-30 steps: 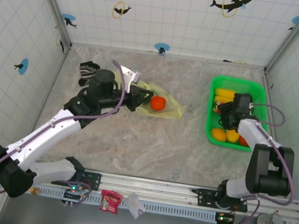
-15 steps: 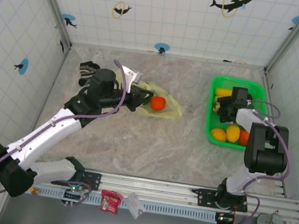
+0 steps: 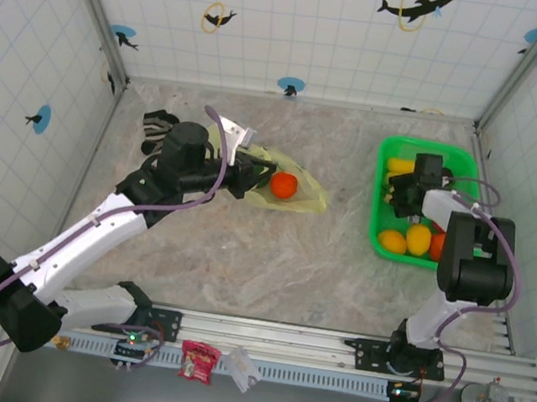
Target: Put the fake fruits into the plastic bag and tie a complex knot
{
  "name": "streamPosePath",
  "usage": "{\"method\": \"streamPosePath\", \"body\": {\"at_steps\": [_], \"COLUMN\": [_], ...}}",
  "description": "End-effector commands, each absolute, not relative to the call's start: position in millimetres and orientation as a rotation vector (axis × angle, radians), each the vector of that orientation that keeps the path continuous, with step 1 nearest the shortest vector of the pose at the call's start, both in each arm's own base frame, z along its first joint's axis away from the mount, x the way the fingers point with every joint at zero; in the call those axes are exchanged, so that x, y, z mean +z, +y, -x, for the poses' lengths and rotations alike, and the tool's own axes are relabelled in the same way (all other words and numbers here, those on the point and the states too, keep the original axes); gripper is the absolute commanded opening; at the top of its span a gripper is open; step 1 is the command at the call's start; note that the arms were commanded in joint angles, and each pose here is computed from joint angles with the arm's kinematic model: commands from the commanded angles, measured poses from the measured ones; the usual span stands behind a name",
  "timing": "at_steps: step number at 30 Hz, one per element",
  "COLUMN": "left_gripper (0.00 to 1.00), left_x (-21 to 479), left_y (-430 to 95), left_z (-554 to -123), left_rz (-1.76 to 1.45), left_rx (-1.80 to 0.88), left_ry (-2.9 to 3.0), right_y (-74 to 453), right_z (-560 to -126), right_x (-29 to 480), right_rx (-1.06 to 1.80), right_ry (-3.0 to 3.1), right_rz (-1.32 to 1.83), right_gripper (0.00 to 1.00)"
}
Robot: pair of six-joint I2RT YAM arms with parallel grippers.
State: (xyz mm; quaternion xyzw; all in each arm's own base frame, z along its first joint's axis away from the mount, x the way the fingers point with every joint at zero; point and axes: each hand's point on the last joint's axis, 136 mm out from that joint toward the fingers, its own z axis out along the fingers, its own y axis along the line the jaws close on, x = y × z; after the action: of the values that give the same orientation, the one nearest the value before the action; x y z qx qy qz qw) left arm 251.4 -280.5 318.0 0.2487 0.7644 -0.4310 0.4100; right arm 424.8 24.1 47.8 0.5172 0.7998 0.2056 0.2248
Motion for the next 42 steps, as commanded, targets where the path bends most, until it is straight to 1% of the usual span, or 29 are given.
{"method": "streamPosePath", "body": {"at_steps": [1,5,8,12,15,18,20,24,29,35,38,42], "left_gripper": [0.00,0.00,0.00,0.00,0.00,0.00,0.00,0.00,0.00,0.00,0.00,0.00], "left_x": [331,331,332,333,331,331,331,332,332,333,333,333], "left_y": [-278,-279,-278,-277,-277,-277,-276,-274,-272,-272,-273,-274], "left_z": [-254,-254,-253,-254,-254,-253,-253,-252,-251,-250,-248,-248], "left_rz": [-0.629,-0.628,-0.626,-0.621,-0.620,-0.617,-0.613,-0.604,-0.600,-0.612,-0.623,-0.627], "left_rx": [-1.079,-1.083,-1.083,-1.078,-1.079,-1.080,-1.078,-1.070,-1.063,-1.070,-1.078,-1.077], "left_ry": [1.898,1.899,1.897,1.896,1.900,1.902,1.901,1.899,1.902,1.896,1.890,1.884], "right_y": [18,35,62,121,181,227,249,289,316,327,336,359], "right_z": [-421,-419,-415,-398,-368,-341,-331,-311,-292,-299,-309,-319], "right_x": [85,134,178,245,293,315,318,305,271,237,222,210], "right_rx": [0.570,0.647,0.741,0.886,1.030,1.073,1.097,1.152,1.052,0.908,0.860,0.837], "right_ry": [2.159,2.131,2.105,2.000,1.881,1.834,1.845,1.887,1.980,2.080,2.128,2.151], "right_rz": [-1.308,-1.030,-0.755,-0.321,0.021,0.272,0.376,0.516,0.629,0.623,0.606,0.608], "right_gripper": [0.61,0.58,0.56,0.55,0.54,0.54,0.54,0.53,0.52,0.53,0.51,0.51]}}
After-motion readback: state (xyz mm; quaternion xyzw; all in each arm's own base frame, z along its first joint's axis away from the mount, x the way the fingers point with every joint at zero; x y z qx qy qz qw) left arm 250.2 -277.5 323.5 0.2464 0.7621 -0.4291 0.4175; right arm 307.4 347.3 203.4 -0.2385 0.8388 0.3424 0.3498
